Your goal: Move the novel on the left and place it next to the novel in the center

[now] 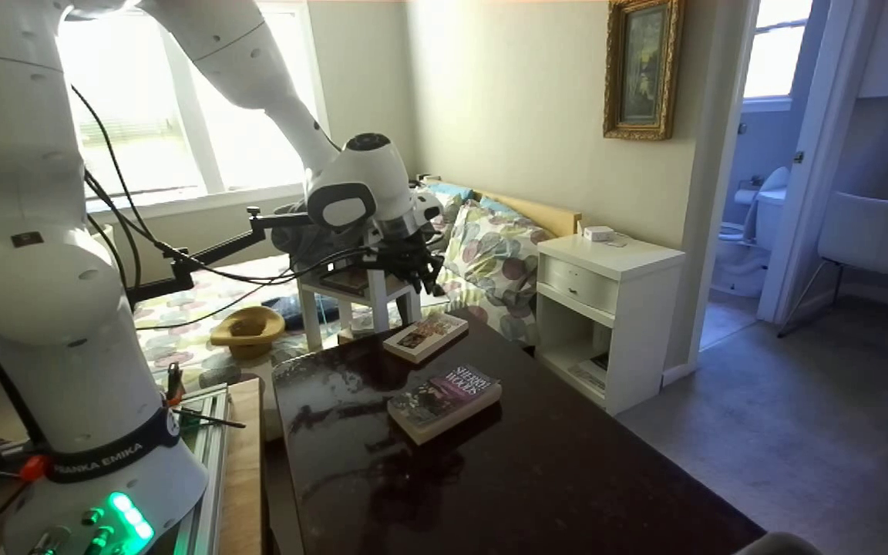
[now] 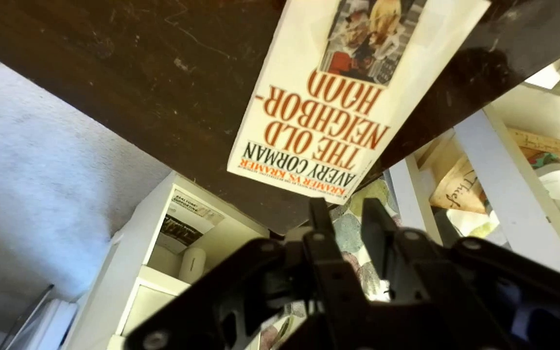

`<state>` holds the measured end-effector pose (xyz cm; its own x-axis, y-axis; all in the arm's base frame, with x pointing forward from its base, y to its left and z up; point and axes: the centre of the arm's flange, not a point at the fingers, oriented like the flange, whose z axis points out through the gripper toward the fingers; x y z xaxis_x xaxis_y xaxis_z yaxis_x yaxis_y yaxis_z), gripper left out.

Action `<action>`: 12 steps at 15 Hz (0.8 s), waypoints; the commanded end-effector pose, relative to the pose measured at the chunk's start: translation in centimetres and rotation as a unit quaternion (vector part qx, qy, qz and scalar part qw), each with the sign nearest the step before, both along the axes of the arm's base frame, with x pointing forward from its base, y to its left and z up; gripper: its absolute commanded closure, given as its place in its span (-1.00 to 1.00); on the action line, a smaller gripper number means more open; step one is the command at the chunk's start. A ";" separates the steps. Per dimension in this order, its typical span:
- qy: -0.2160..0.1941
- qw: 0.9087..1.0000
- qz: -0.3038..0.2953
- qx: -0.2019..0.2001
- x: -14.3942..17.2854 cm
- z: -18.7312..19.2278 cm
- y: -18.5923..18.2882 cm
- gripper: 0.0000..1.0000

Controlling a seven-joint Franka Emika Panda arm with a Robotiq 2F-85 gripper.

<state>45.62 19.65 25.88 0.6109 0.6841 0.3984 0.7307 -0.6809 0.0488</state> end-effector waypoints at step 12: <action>0.035 0.999 -0.006 -0.001 0.0 -4.6 -0.3 1.00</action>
